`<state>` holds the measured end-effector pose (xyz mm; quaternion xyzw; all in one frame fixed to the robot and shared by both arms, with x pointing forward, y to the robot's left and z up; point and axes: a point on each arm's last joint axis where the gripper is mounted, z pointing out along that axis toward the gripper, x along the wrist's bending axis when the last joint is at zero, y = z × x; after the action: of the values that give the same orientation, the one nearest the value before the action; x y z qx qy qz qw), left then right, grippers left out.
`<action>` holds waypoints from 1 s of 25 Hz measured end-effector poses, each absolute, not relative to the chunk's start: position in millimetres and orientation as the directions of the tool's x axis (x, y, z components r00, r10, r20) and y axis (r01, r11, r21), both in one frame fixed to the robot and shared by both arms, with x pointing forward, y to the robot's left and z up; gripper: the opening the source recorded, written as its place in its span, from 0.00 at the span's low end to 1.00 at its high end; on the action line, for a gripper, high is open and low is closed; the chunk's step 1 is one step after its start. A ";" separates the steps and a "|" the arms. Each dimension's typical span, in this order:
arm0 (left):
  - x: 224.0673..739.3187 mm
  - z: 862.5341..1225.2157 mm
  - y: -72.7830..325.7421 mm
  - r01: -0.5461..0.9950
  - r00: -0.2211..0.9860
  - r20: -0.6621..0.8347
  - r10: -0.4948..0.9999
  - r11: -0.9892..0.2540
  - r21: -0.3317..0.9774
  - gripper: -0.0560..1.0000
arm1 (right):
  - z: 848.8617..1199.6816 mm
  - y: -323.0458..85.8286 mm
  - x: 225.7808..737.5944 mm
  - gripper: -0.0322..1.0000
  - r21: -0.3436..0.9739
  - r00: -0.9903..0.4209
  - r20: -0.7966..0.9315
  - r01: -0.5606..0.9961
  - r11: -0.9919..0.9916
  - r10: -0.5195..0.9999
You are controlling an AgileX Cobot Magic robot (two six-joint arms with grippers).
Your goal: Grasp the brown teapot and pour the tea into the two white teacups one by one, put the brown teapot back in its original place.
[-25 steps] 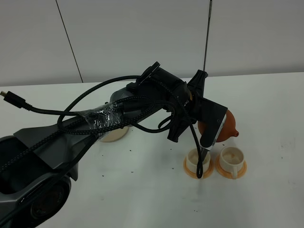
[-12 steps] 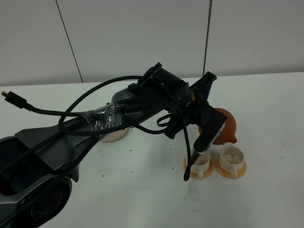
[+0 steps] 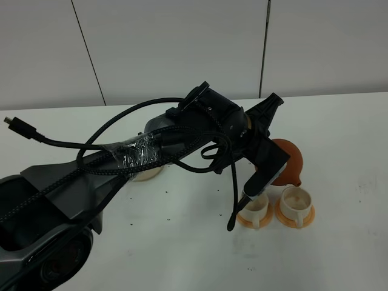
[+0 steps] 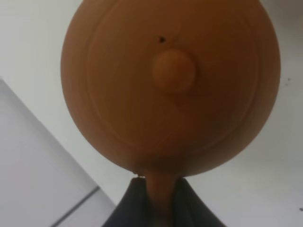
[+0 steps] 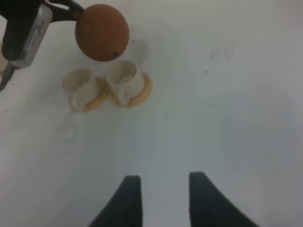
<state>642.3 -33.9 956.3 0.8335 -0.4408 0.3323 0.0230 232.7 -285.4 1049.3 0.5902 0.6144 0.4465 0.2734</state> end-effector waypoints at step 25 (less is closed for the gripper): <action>637.6 959.9 -44.6 -0.786 0.204 0.532 -0.822 -0.461 -0.411 0.21 | 1049.3 -285.4 232.7 0.26 0.871 -0.154 0.191 0.481 -0.095 0.969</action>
<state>637.6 -44.6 959.9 0.7755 -0.5184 0.3595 -0.0248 232.7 -285.4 1049.3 0.5902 0.6144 0.4465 0.2734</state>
